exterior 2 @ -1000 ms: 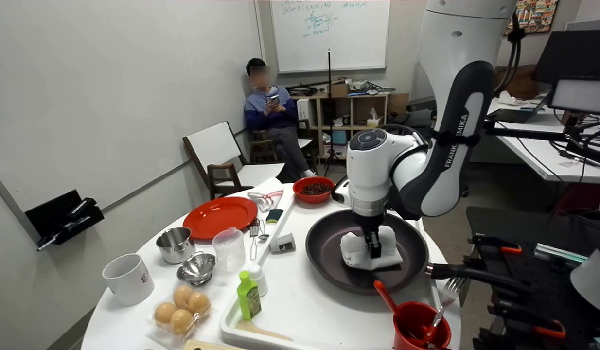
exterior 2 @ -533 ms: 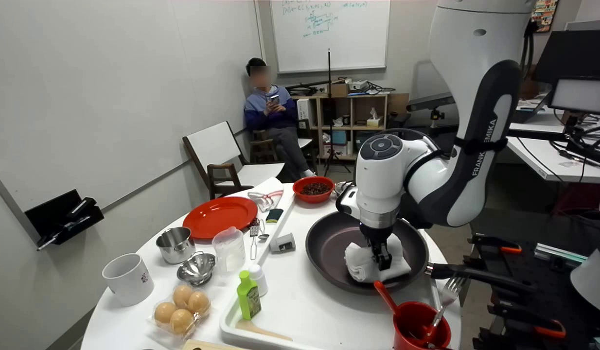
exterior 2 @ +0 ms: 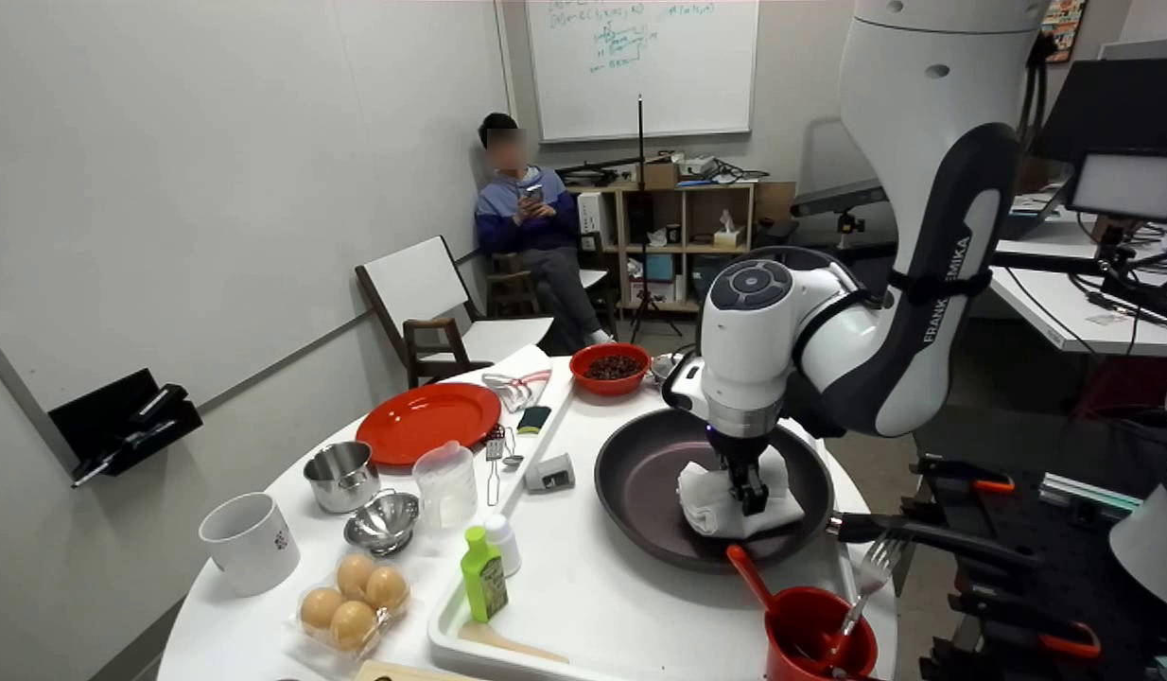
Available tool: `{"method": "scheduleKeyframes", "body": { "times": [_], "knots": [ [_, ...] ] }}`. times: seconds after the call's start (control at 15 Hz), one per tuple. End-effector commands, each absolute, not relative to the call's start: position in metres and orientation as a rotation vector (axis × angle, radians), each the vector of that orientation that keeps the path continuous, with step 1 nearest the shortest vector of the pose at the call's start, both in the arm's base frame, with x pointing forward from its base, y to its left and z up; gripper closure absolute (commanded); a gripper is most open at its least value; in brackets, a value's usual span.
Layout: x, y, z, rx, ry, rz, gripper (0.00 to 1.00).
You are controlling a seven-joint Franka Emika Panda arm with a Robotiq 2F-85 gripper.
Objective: Get the white kitchen towel from the table and use it to wipe the black pan
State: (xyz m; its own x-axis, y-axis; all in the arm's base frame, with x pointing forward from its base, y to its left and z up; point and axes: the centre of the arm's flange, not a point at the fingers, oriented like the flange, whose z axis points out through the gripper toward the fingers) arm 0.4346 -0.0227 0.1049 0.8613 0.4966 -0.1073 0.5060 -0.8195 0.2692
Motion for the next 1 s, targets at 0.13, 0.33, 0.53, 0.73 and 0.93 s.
{"method": "scheduleKeyframes", "body": {
  "times": [0.13, 0.33, 0.53, 0.73, 0.93],
  "knots": [
    [0.466, -0.072, 0.113, 2.780, 0.567, -0.010, 0.90],
    [0.479, -0.097, 0.119, 2.792, 0.465, 0.013, 0.90],
    [0.486, -0.114, 0.118, 2.790, 0.402, 0.019, 0.90],
    [0.484, -0.123, 0.112, 2.777, 0.391, 0.007, 0.90],
    [0.478, -0.123, 0.106, 2.769, 0.411, -0.011, 0.90]
  ]
}}
